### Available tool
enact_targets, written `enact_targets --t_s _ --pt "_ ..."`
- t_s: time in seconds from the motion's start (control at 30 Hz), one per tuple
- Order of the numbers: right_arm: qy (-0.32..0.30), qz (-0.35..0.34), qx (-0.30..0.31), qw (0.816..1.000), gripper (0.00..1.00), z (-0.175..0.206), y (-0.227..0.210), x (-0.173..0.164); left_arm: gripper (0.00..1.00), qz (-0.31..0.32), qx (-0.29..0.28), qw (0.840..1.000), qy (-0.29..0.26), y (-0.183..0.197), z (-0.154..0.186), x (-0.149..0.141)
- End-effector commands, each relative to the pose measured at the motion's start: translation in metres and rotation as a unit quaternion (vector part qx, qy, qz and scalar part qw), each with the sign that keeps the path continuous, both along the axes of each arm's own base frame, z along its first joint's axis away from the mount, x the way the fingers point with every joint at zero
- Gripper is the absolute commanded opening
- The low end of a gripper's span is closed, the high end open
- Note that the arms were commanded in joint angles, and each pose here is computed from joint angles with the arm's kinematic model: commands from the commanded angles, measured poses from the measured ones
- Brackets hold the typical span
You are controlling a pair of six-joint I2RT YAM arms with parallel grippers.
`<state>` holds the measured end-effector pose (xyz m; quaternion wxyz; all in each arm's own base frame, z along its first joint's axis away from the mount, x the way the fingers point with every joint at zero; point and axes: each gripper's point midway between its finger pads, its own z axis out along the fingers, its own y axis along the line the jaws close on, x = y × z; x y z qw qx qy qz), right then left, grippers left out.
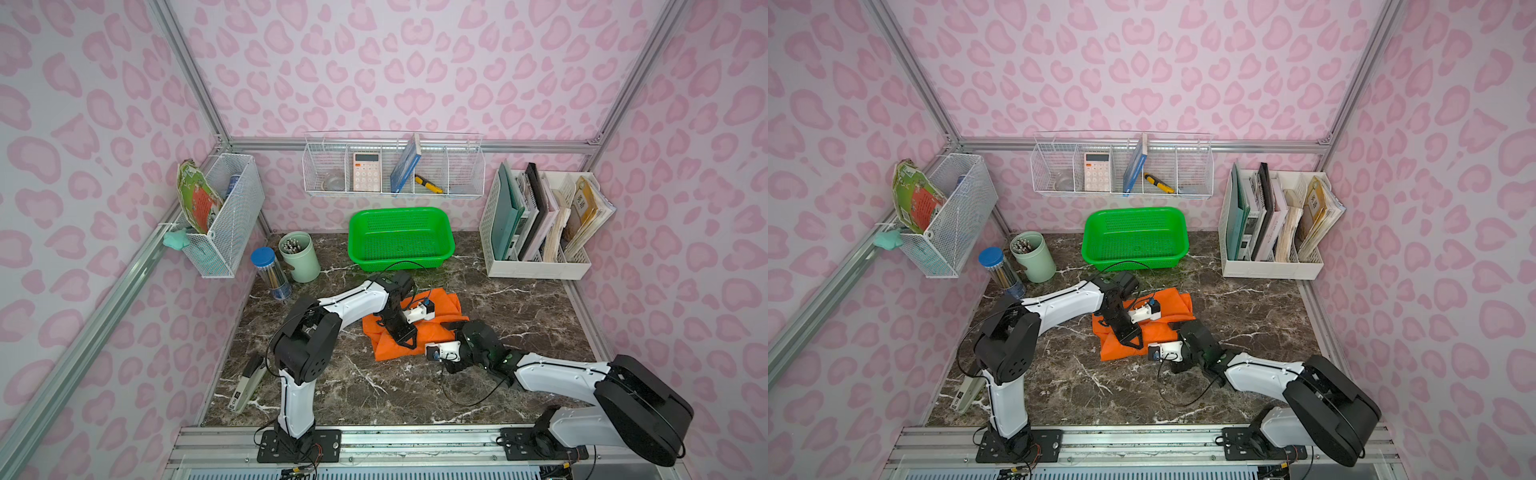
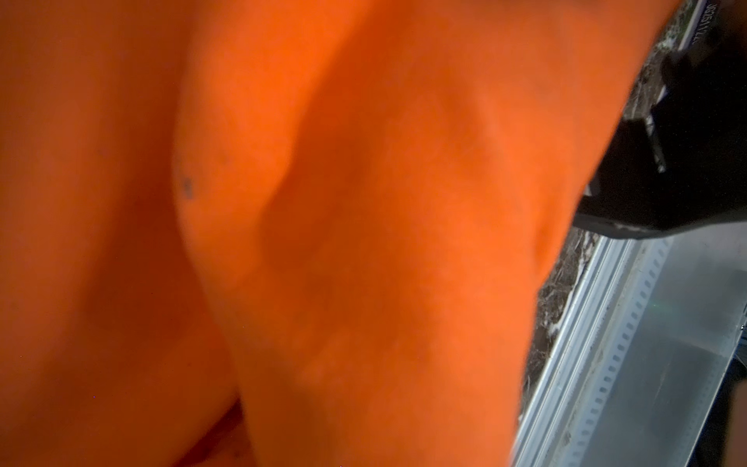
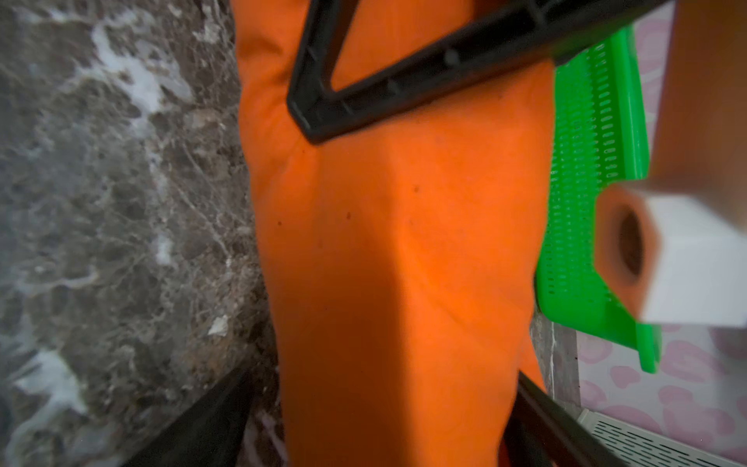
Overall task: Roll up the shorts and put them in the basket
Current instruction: Roll the shorts at the center of the board.
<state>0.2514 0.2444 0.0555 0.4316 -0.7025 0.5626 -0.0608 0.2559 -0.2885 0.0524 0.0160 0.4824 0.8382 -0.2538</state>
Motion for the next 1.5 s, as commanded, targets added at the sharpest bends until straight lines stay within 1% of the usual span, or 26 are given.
enact_targets --t_s 0.0,0.13,0.2,0.23,0.3,0.37,0.43,0.47,0.57,0.63,0.73,0.83,0.97,1.0,1.03,1.07,1.1,1.17,1.23,1.3,1.37,1.43,1.47 --pt "-0.008 0.001 0.014 1.0 0.9 0.004 0.007 0.011 0.24 0.001 -0.01 1.0 0.016 -0.001 0.004 -0.006" --pt "0.009 0.011 0.01 1.0 0.8 -0.002 0.008 0.016 0.24 0.001 -0.011 1.0 0.012 -0.001 0.005 -0.005" --pt "0.018 0.014 0.006 1.0 0.72 -0.005 0.008 0.017 0.24 0.001 -0.01 1.0 0.013 0.0 0.004 -0.006" --pt "0.024 0.015 0.003 1.0 0.66 -0.008 0.007 0.018 0.25 0.001 -0.009 1.0 0.013 0.0 0.003 -0.006" --pt "0.032 0.018 -0.001 0.999 0.46 -0.011 0.007 0.018 0.27 0.001 -0.008 1.0 0.011 0.0 0.003 -0.005" --pt "0.037 0.02 -0.005 0.999 0.22 -0.013 0.006 0.016 0.33 0.004 -0.005 1.0 0.004 0.001 0.002 -0.003" --pt "0.044 0.02 -0.01 0.999 0.06 -0.014 0.005 0.015 0.42 0.005 -0.006 1.0 -0.009 0.001 0.004 0.0" --pt "0.05 0.018 -0.015 0.998 0.0 -0.015 0.004 0.014 0.48 0.009 -0.006 1.0 -0.022 0.001 0.005 0.004" --pt "0.071 0.007 -0.032 0.997 0.0 -0.015 -0.005 0.012 0.63 0.022 -0.012 0.998 -0.053 0.002 0.011 0.014" --pt "0.086 -0.005 -0.045 0.995 0.0 -0.013 -0.012 0.01 0.68 0.03 -0.02 0.997 -0.072 0.002 0.018 0.02" --pt "0.119 -0.028 -0.058 0.991 0.0 -0.008 -0.027 0.005 0.75 0.045 -0.032 0.993 -0.102 0.002 0.028 0.028" --pt "0.162 -0.044 -0.076 0.983 0.0 -0.004 -0.038 -0.006 0.79 0.066 -0.048 0.989 -0.124 0.004 0.041 0.038" --pt "0.208 -0.053 -0.093 0.972 0.0 0.001 -0.045 -0.019 0.85 0.097 -0.053 0.979 -0.17 0.012 0.056 0.051" --pt "0.218 -0.054 -0.095 0.97 0.0 0.002 -0.045 -0.022 0.88 0.106 -0.051 0.976 -0.183 0.016 0.061 0.054" --pt "0.229 -0.055 -0.095 0.967 0.0 0.005 -0.044 -0.024 0.9 0.115 -0.052 0.972 -0.197 0.019 0.066 0.057" --pt "0.24 -0.052 -0.095 0.965 0.0 0.006 -0.042 -0.026 0.98 0.125 -0.052 0.968 -0.212 0.023 0.071 0.061" --pt "0.255 -0.048 -0.094 0.961 0.0 0.008 -0.04 -0.03 0.99 0.134 -0.05 0.963 -0.23 0.028 0.077 0.064" --pt "0.283 -0.046 -0.088 0.954 0.0 0.011 -0.034 -0.034 0.99 0.157 -0.046 0.951 -0.264 0.04 0.089 0.071" --pt "0.314 -0.039 -0.082 0.945 0.0 0.011 -0.028 -0.039 0.99 0.178 -0.045 0.935 -0.303 0.052 0.103 0.076" --pt "0.343 -0.04 -0.06 0.937 0.0 0.015 -0.02 -0.039 0.99 0.19 -0.043 0.921 -0.336 0.062 0.117 0.078" --pt "0.381 -0.045 -0.037 0.923 0.0 0.016 -0.014 -0.04 0.99 0.205 -0.034 0.906 -0.368 0.073 0.128 0.082" --pt "0.413 -0.054 -0.029 0.909 0.0 0.014 -0.012 -0.039 0.99 0.208 -0.036 0.893 -0.398 0.08 0.139 0.081" --pt "0.425 -0.055 -0.029 0.903 0.0 0.012 -0.011 -0.04 0.99 0.204 -0.039 0.888 -0.41 0.082 0.143 0.08"
